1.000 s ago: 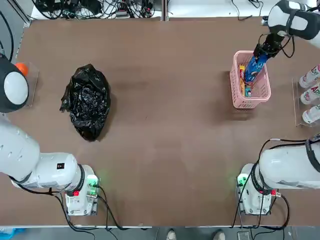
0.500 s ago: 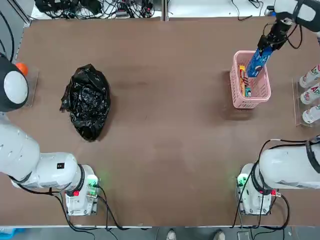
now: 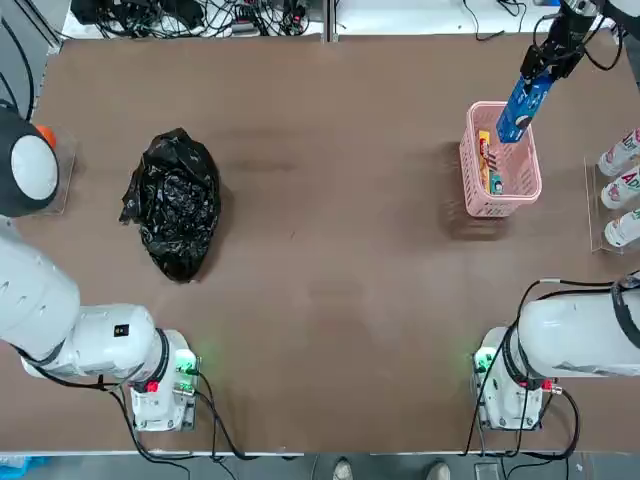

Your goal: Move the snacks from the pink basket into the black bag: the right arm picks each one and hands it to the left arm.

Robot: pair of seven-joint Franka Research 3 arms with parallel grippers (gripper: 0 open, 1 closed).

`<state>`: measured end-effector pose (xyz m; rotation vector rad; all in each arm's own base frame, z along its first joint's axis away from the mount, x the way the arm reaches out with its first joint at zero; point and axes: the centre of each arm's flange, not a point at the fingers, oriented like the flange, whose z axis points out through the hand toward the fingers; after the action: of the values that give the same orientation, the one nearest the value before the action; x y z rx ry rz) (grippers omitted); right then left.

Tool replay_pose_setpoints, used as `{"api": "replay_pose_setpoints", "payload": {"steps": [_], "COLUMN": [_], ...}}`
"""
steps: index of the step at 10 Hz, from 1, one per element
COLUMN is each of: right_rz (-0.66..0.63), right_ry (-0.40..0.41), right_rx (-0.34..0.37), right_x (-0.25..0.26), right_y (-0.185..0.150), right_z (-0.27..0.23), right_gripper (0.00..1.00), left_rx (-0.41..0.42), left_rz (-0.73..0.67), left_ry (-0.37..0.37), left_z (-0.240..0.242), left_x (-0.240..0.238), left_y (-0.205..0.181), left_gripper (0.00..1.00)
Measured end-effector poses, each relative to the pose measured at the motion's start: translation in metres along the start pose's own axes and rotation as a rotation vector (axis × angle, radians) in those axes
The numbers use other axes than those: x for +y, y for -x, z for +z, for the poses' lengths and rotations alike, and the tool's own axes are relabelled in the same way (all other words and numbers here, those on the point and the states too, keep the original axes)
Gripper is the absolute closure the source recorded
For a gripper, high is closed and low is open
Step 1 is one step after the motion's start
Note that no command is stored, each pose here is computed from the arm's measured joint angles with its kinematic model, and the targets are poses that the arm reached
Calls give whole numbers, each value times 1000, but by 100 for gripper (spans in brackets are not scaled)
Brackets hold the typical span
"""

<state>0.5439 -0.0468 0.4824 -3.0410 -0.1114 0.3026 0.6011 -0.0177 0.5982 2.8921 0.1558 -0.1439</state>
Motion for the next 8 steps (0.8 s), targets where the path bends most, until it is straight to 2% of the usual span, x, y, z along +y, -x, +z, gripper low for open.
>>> {"api": "replay_pose_setpoints", "payload": {"steps": [2,5,8], "right_rz": [16,29,51], "right_ry": [-30,-188,-331], "right_rx": [-9,-2,4], "right_x": [-19,-48,-106], "right_y": [-1,-4,-9], "right_z": [-4,-4,-5], "right_gripper": [46,46,46], "left_rx": [-10,-21,-37], "left_rz": [-124,-267,-415], "left_ry": [33,38,120], "left_z": [6,14,21], "left_x": [7,11,30], "left_y": [-3,-7,-12], "left_gripper": [0,0,0]}}
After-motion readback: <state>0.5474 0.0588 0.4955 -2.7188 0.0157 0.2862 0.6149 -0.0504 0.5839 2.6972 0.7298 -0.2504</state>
